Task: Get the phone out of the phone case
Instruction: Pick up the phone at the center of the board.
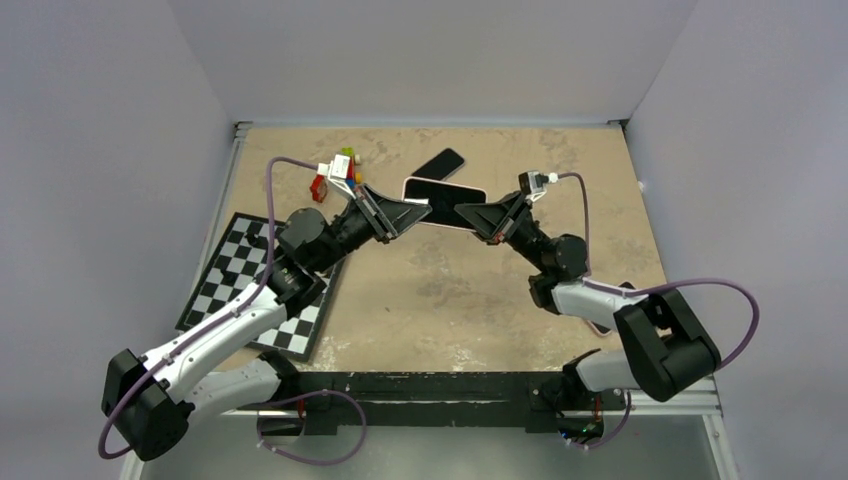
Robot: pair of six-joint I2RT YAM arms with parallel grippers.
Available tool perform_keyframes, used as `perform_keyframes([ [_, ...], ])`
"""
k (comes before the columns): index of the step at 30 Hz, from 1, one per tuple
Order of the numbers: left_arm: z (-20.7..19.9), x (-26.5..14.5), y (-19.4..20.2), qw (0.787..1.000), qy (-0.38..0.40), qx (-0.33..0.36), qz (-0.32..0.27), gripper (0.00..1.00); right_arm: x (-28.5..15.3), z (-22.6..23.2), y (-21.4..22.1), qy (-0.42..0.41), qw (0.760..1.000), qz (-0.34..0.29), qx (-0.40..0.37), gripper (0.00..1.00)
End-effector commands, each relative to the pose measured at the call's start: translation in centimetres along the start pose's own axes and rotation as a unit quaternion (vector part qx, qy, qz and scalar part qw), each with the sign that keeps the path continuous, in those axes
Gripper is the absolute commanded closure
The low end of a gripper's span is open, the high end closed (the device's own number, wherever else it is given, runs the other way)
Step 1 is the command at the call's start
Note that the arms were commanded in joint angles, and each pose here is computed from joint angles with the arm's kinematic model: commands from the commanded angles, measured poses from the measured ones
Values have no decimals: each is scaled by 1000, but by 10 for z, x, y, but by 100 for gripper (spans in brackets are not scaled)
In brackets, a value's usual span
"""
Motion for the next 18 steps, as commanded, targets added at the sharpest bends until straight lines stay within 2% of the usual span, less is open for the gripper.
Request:
perform_keyframes([
  [1, -36, -1, -17, 995, 96, 31, -28, 96, 1, 31, 18, -64, 995, 50, -54, 94],
  [2, -35, -1, -17, 995, 93, 36, -26, 100, 0, 28, 21, -54, 995, 59, -59, 85],
  [4, -32, -5, -18, 995, 89, 50, -18, 100, -2, 19, 26, -14, 992, 94, -82, 65],
  [6, -29, -13, -21, 991, 101, 84, -1, 100, -1, 1, 25, 58, 983, 131, -119, 48],
  [9, -30, -24, -17, 977, 139, 143, 70, 100, -4, -16, 21, 155, 949, 181, -204, 36],
  [10, -33, -28, -14, 969, 159, 161, 104, 100, -10, -22, 21, 186, 934, 199, -229, 32],
  [13, -34, -38, -3, 944, 197, 184, 191, 100, -19, -12, 32, 175, 912, 259, -264, 28],
  [16, -34, -46, 4, 930, 221, 185, 229, 100, -26, -10, 45, 145, 903, 321, -247, 30],
  [18, -38, -49, 7, 920, 248, 181, 244, 100, -29, -11, 50, 128, 901, 338, -239, 33],
])
Point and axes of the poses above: each gripper's point midway between its finger pads, its own x axis out along the fingers, its own z axis along the line the jaws close on, y = z × x, the point moved 4 cm from there along -x, back along the fingers, and after that the axes turned 14 degrees about x, right-handed, at the moved point
